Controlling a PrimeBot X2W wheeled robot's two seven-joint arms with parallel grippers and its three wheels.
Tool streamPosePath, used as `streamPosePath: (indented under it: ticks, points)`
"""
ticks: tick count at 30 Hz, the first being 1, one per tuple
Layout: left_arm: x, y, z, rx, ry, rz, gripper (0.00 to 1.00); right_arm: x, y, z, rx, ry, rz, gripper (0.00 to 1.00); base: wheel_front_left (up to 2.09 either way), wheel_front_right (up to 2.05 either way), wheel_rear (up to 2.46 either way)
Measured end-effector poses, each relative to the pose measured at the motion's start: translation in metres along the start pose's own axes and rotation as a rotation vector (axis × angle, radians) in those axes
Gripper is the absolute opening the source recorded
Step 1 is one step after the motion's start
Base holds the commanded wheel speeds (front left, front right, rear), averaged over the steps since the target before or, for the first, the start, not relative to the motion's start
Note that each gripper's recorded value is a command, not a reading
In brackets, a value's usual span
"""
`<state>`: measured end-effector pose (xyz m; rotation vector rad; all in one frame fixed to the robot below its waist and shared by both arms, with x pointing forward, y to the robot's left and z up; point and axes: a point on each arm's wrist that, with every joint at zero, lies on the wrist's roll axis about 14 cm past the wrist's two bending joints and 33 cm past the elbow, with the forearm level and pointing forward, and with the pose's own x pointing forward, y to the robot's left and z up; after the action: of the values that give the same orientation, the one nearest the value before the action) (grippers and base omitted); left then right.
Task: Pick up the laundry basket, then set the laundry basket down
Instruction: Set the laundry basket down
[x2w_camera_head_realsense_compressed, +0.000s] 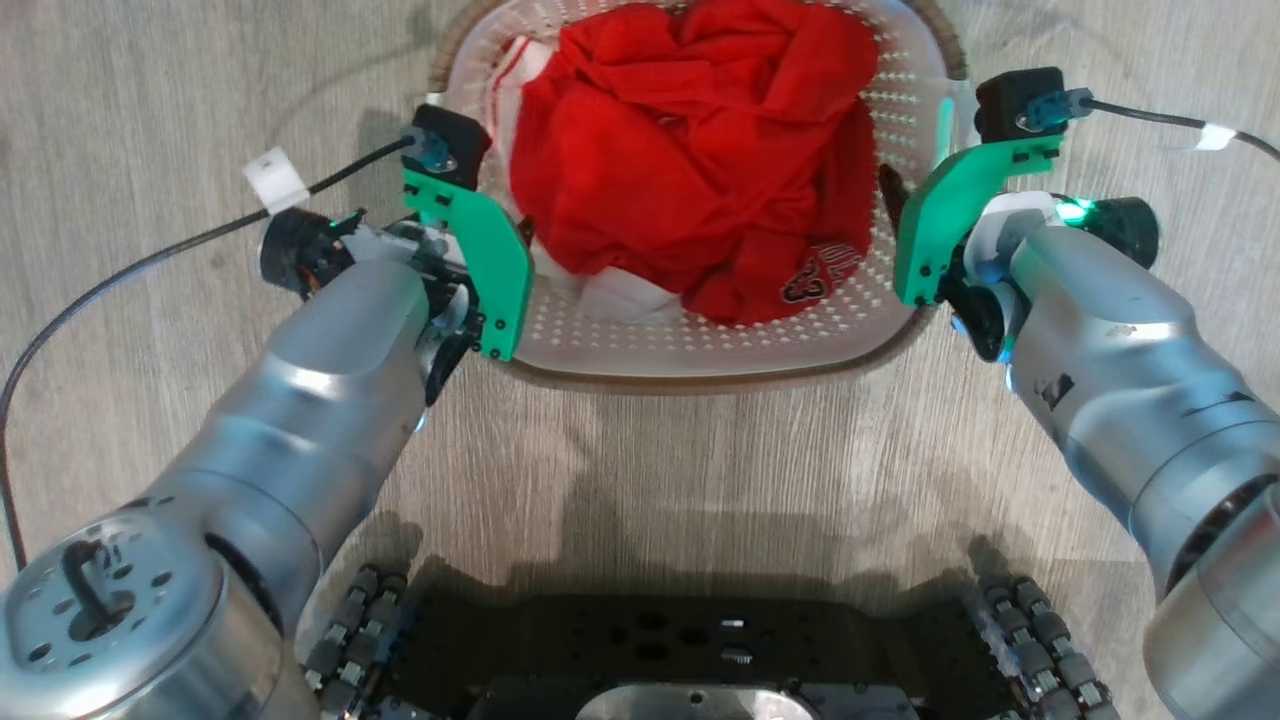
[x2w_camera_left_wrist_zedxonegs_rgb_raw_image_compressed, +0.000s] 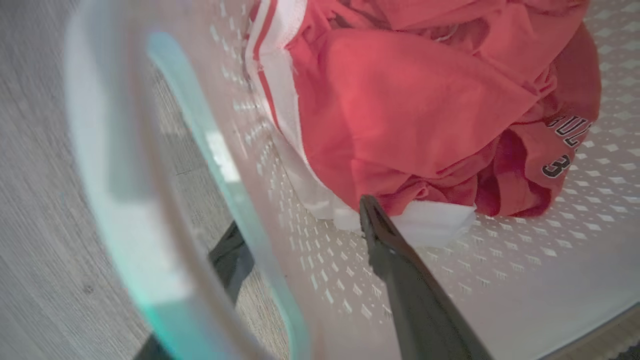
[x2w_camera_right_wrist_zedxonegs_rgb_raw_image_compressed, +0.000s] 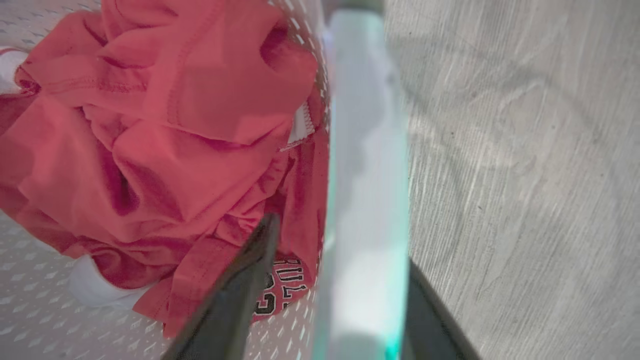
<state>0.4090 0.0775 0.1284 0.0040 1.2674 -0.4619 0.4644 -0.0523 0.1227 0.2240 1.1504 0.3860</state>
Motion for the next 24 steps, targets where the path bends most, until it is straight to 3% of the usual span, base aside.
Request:
streamPosePath:
  ticks: [24]
  points:
    - [-0.028,0.006,0.04,0.039,-0.158,0.085,1.0,-0.029,0.005,0.013,0.006,-0.023,-0.02,1.0,0.0,0.0,0.0]
